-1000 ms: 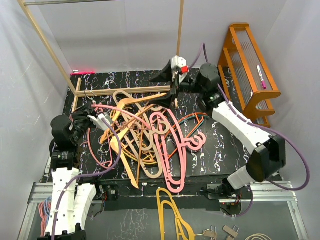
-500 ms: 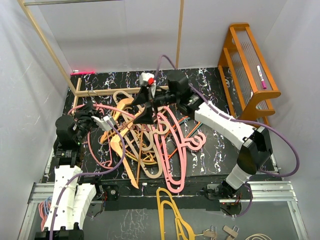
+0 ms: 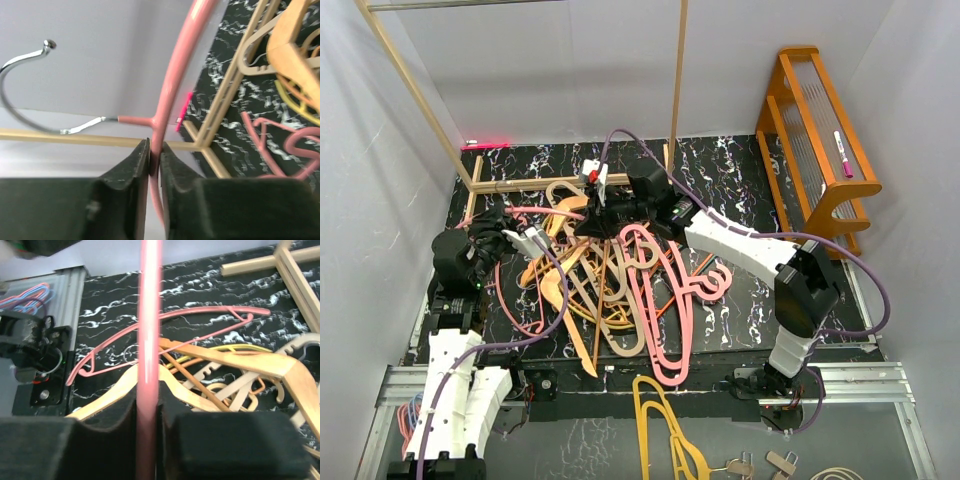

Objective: Organize the hangers
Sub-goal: Pick up the hanger at the center of the board.

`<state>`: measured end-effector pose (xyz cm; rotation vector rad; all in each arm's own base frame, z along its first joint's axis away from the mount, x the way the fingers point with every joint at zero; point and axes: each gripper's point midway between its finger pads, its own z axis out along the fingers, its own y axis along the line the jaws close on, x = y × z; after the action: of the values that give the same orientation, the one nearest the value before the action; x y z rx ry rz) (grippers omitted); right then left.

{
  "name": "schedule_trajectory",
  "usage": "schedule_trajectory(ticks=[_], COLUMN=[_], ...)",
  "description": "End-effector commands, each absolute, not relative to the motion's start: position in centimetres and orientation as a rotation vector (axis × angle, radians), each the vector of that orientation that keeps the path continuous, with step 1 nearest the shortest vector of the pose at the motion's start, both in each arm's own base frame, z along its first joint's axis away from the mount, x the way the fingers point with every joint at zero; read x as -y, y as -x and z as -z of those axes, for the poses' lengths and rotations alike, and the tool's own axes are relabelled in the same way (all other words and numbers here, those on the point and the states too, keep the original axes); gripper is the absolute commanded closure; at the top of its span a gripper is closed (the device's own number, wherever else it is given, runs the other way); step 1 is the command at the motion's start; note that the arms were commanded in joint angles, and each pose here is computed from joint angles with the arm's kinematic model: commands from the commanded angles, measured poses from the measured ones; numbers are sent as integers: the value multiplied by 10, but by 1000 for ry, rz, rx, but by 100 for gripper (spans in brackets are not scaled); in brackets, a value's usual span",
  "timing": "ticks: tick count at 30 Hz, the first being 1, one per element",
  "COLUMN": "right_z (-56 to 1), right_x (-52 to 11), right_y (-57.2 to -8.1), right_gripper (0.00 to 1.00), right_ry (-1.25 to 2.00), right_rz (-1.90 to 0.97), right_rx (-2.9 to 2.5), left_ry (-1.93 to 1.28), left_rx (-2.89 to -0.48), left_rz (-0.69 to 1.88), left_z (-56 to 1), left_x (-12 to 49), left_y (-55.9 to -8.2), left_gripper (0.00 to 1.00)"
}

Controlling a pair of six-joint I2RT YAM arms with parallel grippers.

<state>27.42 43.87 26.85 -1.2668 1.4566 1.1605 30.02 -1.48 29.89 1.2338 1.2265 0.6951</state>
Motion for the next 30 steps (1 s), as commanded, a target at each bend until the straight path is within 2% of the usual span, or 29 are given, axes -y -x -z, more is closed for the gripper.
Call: schedule_trajectory(ticks=[1, 2, 3, 7, 11, 16, 21, 30], right_z=[-301, -302, -302, -304, -300, -306, -318, -327], right_x=[-439, -434, -427, -392, -358, -320, -298, -272], right_y=[-303, -306, -307, -314, -306, -273, -247, -234], right_gripper=[92, 92, 92, 92, 92, 92, 92, 92], right_ry=[1175, 1170, 1170, 1172, 1213, 1300, 1332, 1350], right_rz=[-987, -958, -946, -940, -922, -838, -835, -758], right_rx=[-1380, -1376, -1377, -1389, -1377, -1246, -1234, -1297], left_ry=[-1088, -1038, -1006, -939, -973, -1101, -1183, -1269], left_rx=[-1249, -1301, -1353, -1555, -1625, -1759, -1756, -1643], left_rz=[-520, -435, -351, -12, 256, 436, 633, 668], left_z=[-333, -335, -337, -319, -312, -286, -283, -288], left_x=[29, 33, 38, 63, 91, 102, 115, 104], left_y=[-287, -282, -275, -239, -205, -206, -232, -285], left_gripper=[65, 51, 42, 33, 33, 36, 35, 36])
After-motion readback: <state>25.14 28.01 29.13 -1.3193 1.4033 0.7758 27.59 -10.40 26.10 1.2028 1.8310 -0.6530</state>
